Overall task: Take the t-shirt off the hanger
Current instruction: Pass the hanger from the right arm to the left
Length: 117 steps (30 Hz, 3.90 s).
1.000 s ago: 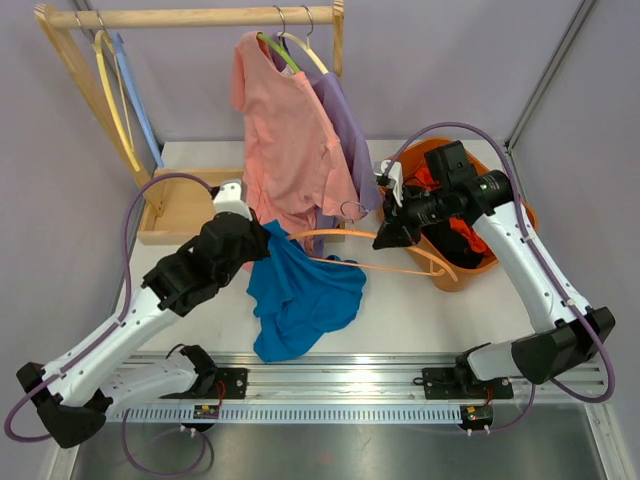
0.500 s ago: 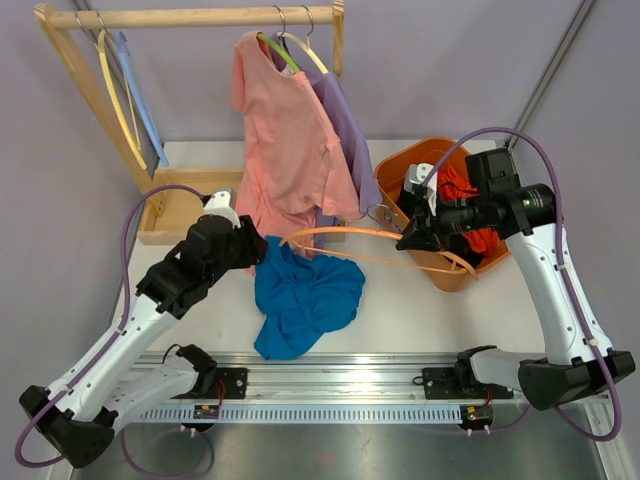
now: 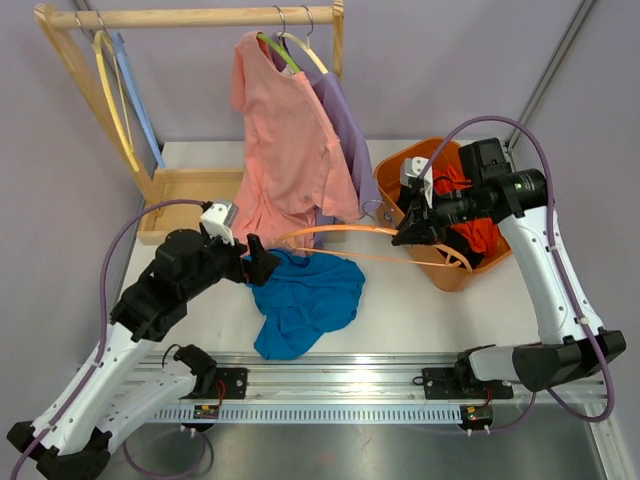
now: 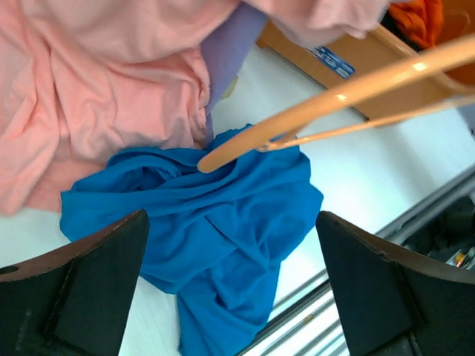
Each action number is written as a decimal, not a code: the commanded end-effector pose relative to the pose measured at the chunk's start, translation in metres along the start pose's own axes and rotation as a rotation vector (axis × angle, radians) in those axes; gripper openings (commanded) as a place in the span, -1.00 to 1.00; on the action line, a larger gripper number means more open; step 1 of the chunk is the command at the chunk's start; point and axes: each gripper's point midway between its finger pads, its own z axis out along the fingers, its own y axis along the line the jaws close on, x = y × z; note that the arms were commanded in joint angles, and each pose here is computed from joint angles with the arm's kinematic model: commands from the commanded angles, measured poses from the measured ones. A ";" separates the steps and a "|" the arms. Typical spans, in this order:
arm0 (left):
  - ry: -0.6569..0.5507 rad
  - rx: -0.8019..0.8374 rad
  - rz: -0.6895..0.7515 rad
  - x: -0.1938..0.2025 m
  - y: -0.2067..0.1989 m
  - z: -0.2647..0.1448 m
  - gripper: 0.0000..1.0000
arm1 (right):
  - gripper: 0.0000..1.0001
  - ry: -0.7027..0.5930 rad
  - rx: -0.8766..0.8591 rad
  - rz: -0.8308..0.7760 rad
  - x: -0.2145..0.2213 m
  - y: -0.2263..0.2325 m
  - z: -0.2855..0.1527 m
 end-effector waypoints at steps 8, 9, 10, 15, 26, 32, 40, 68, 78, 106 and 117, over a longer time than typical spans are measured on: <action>-0.164 0.449 0.507 -0.025 -0.067 -0.022 0.96 | -1.00 0.053 -0.250 -0.157 0.014 0.051 0.010; -0.151 0.461 0.509 -0.021 -0.067 -0.018 0.96 | -1.00 0.057 -0.264 -0.180 0.014 0.057 0.011; -0.142 0.505 0.530 -0.017 -0.072 -0.017 0.96 | -1.00 0.071 -0.276 -0.204 0.018 0.060 0.014; -0.134 0.625 0.570 -0.006 -0.086 -0.018 0.97 | -1.00 0.083 -0.350 -0.298 0.023 0.086 0.025; -0.005 0.810 0.507 0.031 -0.102 -0.035 0.77 | -1.00 0.035 -0.433 -0.281 0.005 0.093 0.040; 0.045 0.809 0.514 0.040 -0.098 -0.037 0.53 | -1.00 0.014 -0.445 -0.250 -0.004 0.091 0.044; 0.026 0.740 0.576 0.034 -0.088 -0.030 0.22 | -1.00 -0.003 -0.462 -0.188 -0.010 0.091 0.047; 0.005 0.712 0.590 0.014 -0.092 -0.045 -1.00 | -1.00 -0.026 -0.461 -0.015 -0.009 0.085 0.054; 0.013 0.680 0.580 0.013 -0.089 -0.051 -0.97 | -1.00 -0.057 -0.432 0.009 -0.013 0.075 0.047; -0.079 0.584 0.557 -0.035 -0.097 -0.114 -1.00 | 0.66 -0.308 0.110 -0.153 -0.123 -0.023 -0.067; -0.370 0.203 0.420 -0.125 -0.065 -0.160 -1.00 | 0.68 -0.358 0.443 0.043 -0.084 -0.096 -0.120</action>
